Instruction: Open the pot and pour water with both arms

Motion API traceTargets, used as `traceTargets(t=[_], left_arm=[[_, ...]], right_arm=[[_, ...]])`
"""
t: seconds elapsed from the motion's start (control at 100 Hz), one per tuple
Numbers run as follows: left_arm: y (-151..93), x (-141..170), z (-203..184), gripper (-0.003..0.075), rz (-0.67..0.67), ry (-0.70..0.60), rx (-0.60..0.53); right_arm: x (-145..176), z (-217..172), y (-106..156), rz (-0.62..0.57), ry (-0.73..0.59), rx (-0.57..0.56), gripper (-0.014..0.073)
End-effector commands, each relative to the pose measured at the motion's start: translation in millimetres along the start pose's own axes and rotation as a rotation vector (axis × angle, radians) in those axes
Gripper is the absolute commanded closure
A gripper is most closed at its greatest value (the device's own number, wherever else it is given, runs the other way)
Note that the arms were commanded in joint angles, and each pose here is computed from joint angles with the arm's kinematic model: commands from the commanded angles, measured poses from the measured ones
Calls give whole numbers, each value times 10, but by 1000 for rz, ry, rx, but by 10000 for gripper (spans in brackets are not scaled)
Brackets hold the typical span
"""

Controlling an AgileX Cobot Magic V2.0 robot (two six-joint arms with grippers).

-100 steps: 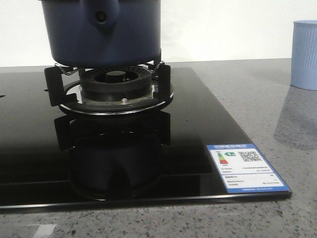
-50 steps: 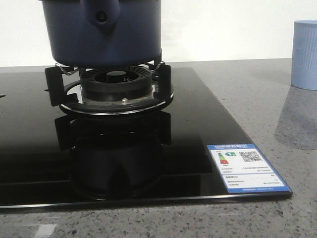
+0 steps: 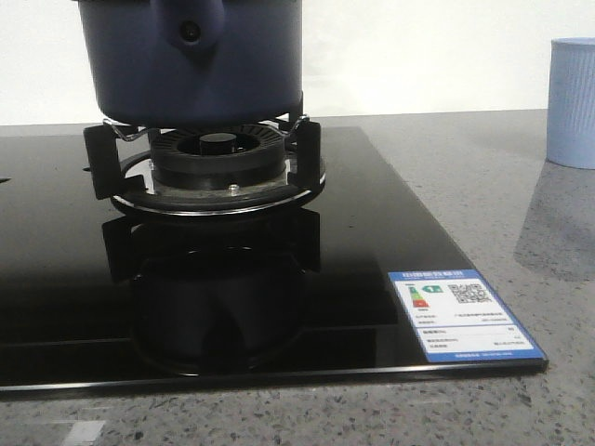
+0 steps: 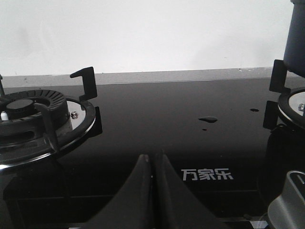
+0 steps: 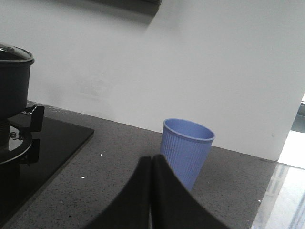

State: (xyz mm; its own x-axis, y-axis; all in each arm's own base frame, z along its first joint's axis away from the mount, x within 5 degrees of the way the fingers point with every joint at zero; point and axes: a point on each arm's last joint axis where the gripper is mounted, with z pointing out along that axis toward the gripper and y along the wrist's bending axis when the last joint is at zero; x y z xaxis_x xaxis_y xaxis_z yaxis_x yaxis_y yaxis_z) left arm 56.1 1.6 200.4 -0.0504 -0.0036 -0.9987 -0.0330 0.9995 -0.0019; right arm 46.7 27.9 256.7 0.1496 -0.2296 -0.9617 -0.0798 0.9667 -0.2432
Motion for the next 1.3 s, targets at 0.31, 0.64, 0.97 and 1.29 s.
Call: traceTargets(t=[0.31, 0.64, 0.97, 1.29], left_arm=[[4, -46, -21, 741, -11, -90, -5], [4, -46, -21, 741, -11, -90, -5], [4, -46, -21, 741, -11, -90, -5], [4, -46, -21, 741, -11, -90, -5]], right_arm=[[-88, -20, -27, 11, -40, 31, 666], [-91, -24, -87, 12, -44, 97, 666], [-122, -30, -125, 86, -90, 137, 666], [-102, -44, -321, 245, -271, 331, 666]])
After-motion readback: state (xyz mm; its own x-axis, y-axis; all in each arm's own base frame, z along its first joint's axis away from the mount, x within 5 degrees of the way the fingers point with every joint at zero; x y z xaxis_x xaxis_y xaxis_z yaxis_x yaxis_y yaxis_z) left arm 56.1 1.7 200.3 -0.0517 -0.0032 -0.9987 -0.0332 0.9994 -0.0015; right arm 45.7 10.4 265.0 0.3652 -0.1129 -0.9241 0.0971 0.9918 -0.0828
